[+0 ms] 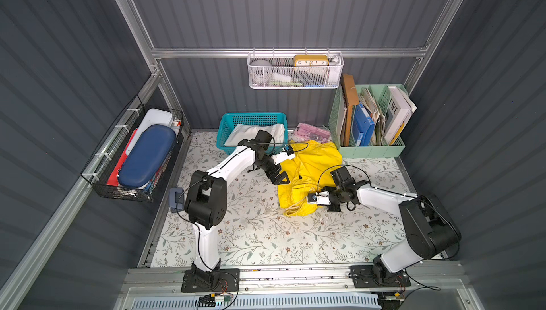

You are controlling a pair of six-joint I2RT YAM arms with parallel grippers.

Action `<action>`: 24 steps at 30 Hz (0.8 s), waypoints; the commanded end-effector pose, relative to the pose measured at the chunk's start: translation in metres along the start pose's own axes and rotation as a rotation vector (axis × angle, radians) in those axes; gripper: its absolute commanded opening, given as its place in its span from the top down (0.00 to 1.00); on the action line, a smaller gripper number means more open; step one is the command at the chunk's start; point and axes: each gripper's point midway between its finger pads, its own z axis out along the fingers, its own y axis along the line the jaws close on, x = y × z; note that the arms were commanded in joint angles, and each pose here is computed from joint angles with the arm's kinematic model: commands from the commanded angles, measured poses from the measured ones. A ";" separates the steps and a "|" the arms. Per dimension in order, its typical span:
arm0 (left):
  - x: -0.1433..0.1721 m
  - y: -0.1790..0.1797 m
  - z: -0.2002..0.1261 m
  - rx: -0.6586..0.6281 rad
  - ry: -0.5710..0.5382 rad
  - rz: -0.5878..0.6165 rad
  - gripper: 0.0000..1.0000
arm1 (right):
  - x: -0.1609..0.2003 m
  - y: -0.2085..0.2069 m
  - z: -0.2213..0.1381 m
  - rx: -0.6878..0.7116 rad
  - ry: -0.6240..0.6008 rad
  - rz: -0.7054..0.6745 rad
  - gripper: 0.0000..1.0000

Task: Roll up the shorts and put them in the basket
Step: Roll the shorts at the center of the board.

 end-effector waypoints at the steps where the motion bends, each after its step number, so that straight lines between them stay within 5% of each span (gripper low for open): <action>1: -0.029 0.013 -0.024 -0.157 -0.090 0.078 0.00 | -0.007 0.014 -0.010 -0.120 -0.002 0.172 1.00; 11: -0.057 0.013 -0.059 -0.413 -0.216 0.253 0.00 | -0.030 -0.001 -0.036 -0.313 0.019 0.552 1.00; 15: -0.051 -0.009 -0.047 -0.457 -0.204 0.350 0.00 | -0.029 -0.005 -0.040 -0.431 0.104 0.745 1.00; 24: -0.044 -0.054 -0.021 -0.460 -0.195 0.497 0.00 | -0.031 -0.005 -0.047 -0.550 0.070 0.983 1.00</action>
